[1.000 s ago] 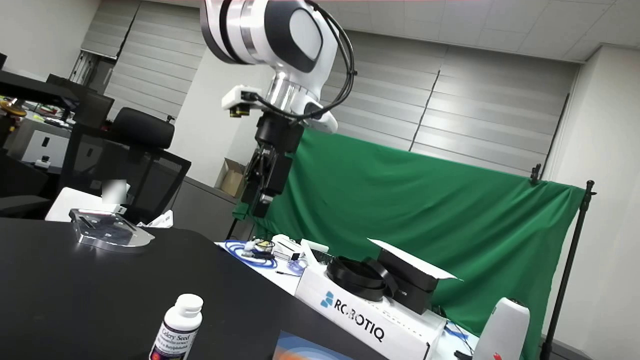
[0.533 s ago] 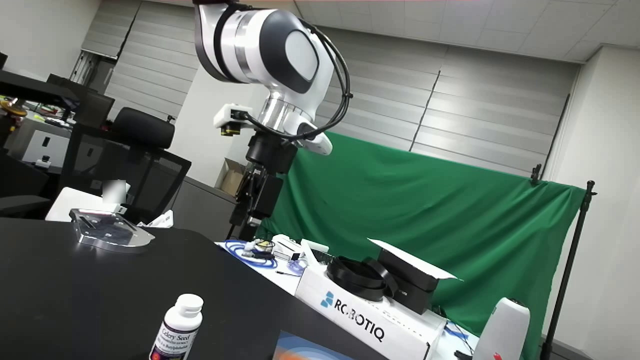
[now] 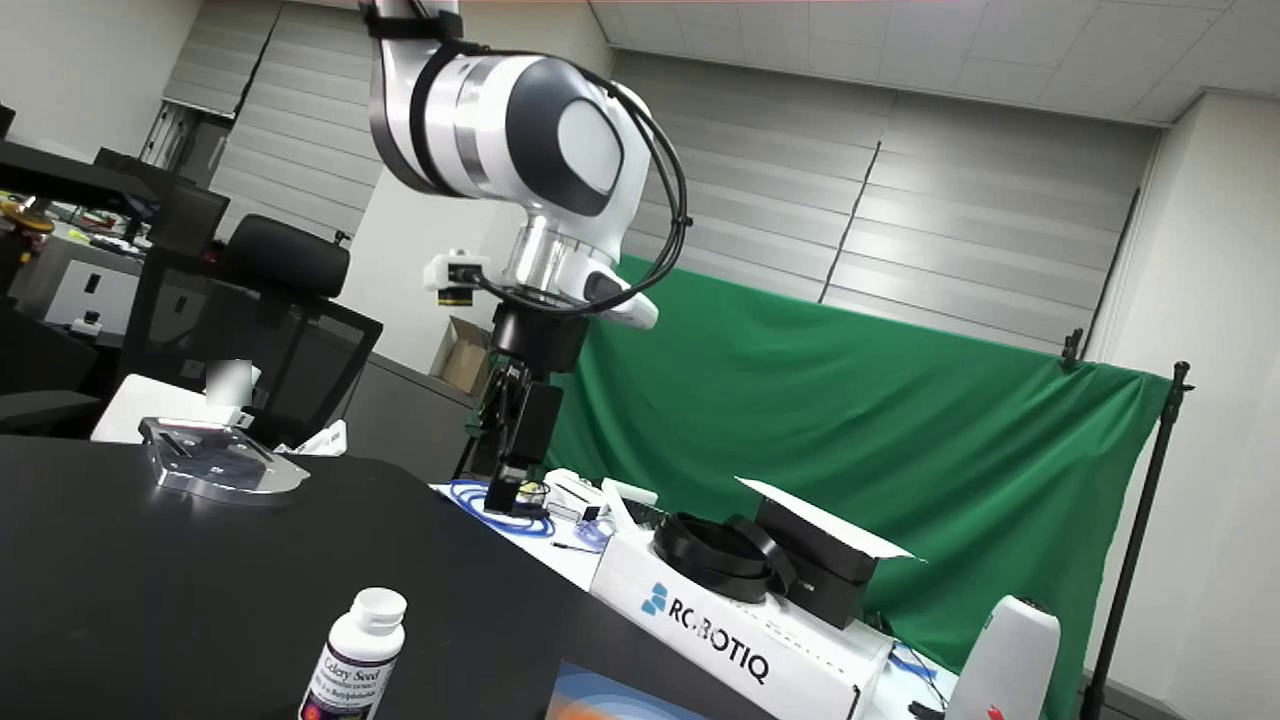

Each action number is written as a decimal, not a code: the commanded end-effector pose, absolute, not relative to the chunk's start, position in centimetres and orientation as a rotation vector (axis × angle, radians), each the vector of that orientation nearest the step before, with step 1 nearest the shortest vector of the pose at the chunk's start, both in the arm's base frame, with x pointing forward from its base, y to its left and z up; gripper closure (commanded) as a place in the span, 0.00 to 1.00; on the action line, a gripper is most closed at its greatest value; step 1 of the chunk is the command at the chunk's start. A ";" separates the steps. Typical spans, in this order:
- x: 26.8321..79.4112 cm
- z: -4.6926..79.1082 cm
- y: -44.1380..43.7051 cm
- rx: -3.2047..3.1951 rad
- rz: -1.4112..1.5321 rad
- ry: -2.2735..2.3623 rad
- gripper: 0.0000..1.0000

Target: Move the bottle to the right

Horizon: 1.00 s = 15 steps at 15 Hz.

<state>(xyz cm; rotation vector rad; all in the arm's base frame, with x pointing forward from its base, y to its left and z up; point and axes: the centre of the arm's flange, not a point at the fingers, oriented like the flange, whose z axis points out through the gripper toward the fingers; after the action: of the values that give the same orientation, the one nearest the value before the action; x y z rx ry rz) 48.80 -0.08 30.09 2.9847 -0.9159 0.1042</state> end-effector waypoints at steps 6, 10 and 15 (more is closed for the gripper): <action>47.8 21.2 1.9 2.863 0.011 -1.064 0.00; 47.0 18.9 2.1 2.832 -0.058 -1.076 0.00; 46.7 17.6 2.2 2.838 -0.080 -1.085 0.33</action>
<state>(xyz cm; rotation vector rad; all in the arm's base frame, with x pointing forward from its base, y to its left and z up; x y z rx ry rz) 47.00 2.08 18.42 2.8527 -1.0385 -0.0787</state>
